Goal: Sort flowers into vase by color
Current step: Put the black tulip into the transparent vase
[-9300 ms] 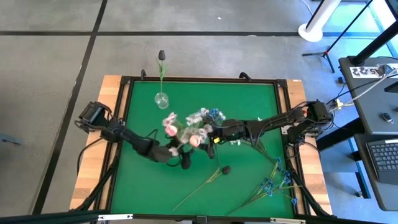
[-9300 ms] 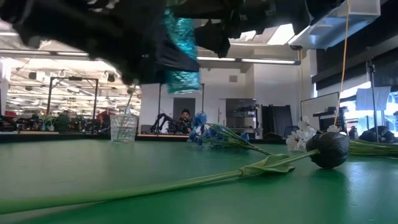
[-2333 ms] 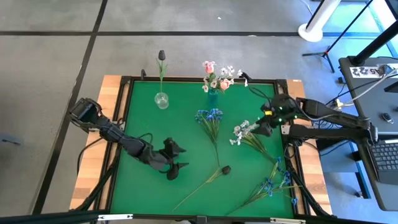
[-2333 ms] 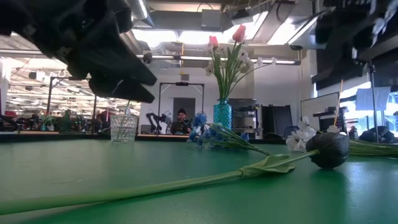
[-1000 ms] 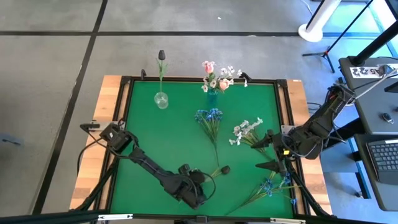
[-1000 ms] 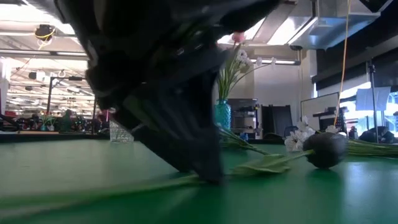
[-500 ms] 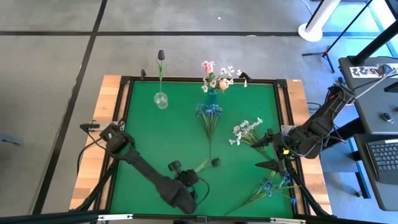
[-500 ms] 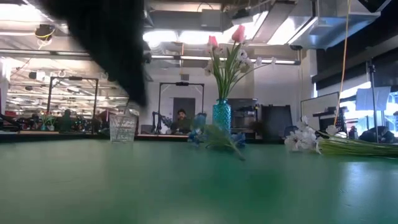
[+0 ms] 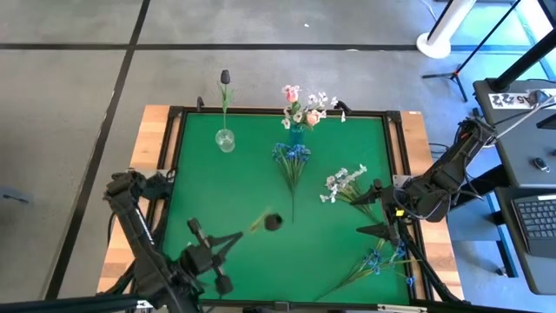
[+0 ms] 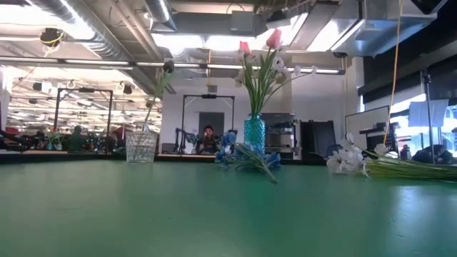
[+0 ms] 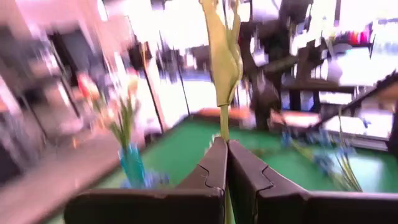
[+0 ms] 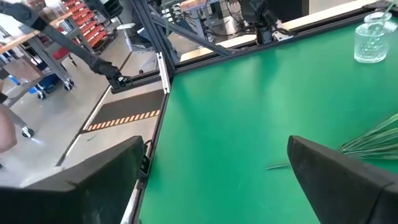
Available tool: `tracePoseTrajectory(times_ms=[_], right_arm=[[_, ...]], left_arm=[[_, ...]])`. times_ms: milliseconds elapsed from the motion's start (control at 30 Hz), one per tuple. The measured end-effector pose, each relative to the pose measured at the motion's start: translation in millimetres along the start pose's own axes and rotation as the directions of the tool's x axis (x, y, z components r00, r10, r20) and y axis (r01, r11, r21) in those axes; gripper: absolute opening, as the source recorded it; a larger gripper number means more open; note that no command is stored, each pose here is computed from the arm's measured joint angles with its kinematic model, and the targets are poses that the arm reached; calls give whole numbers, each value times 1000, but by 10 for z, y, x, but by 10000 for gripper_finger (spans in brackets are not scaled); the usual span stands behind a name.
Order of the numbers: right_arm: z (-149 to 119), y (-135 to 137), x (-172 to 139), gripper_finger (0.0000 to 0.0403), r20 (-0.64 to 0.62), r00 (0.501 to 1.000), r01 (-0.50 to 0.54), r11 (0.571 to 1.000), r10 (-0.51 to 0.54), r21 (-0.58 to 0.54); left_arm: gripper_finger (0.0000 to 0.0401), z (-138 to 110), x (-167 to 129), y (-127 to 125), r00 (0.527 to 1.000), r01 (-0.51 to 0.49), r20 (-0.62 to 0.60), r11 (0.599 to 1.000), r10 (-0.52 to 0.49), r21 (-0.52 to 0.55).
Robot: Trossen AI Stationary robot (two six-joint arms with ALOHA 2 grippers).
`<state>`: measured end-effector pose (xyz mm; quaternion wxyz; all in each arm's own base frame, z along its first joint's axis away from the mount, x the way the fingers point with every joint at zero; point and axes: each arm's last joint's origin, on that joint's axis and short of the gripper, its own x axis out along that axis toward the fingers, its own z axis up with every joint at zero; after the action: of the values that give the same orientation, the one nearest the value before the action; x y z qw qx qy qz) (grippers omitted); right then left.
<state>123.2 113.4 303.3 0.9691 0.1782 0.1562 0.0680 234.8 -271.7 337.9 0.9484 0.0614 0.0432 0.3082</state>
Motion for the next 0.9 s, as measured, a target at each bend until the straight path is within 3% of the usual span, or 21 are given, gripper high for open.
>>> tracePoseTrajectory(times_ms=[133, 300, 467, 700, 900], right_arm=[[6, -7, 0, 397, 18, 1000, 26, 1000, -25, -16], [12, -17, 0, 397, 40, 998, 59, 997, -57, -44], [12, -17, 0, 397, 40, 997, 61, 997, -59, -55], [8, -21, -1, 397, 39, 997, 67, 994, -64, -89], [12, -27, -1, 397, 52, 995, 89, 992, -84, -90]], left_arm=[[0, -116, 113, 182, 999, -38, 33, 999, 38, -17], [0, -636, 565, 364, 985, -172, 15, 982, 174, -75], [0, -1027, 792, 547, 968, -245, 7, 945, 252, -217], [0, -1506, 775, 415, 972, -215, 12, 905, 236, -366], [0, -1699, 609, 145, 988, -149, -21, 922, 151, -356]])
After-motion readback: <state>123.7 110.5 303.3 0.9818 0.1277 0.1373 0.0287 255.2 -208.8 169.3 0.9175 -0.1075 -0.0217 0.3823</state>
